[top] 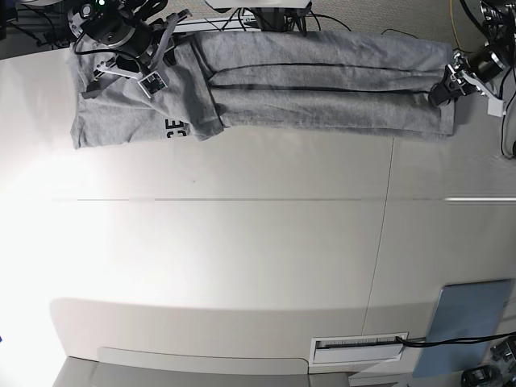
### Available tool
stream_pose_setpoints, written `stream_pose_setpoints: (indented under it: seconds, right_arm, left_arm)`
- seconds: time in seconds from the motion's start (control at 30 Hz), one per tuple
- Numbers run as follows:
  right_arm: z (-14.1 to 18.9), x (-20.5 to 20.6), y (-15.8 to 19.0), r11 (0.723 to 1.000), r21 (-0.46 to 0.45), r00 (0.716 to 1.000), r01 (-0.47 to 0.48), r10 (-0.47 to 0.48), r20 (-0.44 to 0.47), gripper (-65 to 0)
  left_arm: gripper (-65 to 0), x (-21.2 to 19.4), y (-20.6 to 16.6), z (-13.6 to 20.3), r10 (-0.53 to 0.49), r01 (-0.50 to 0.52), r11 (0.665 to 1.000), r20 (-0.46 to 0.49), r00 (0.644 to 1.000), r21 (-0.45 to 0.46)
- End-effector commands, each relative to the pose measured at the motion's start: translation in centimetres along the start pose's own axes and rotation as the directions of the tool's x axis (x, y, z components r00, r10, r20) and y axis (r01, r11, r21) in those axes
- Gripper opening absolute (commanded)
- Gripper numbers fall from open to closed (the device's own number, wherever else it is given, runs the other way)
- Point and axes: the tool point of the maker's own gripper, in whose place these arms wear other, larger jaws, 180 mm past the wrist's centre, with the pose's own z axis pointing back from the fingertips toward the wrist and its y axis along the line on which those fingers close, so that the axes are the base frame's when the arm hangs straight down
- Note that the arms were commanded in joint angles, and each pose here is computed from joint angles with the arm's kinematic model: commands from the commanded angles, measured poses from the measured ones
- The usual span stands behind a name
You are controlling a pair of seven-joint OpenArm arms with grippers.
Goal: Fold the T-shirt properly
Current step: 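Lift the right gripper away and adjust the hem end with the left gripper, then grasp the strip's hem end with the left gripper and fold it toward the right gripper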
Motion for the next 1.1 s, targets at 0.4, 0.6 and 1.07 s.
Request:
stream_pose_setpoints:
  seconds: [0.4,0.6,1.07]
  right_arm:
    - [0.4,0.7,-0.2,1.000,-0.009,1.000,-0.008,0.008,0.030,-49.4]
    - [0.4,0.7,-0.9,0.998,-0.050,0.999,-0.025,0.026,0.032,-49.4]
    - [0.6,1.0,-2.7,0.987,-0.153,0.998,-0.042,0.049,0.040,-49.4]
  left_arm:
    - [-65.0,4.7,1.4,0.6,-0.138,0.123,0.986,0.144,0.980,0.113]
    - [-65.0,7.6,-0.6,0.4,-0.263,0.245,0.962,0.160,0.951,0.122]
    - [-65.0,2.1,-12.1,-0.7,-0.334,0.325,0.942,0.132,0.933,0.085]
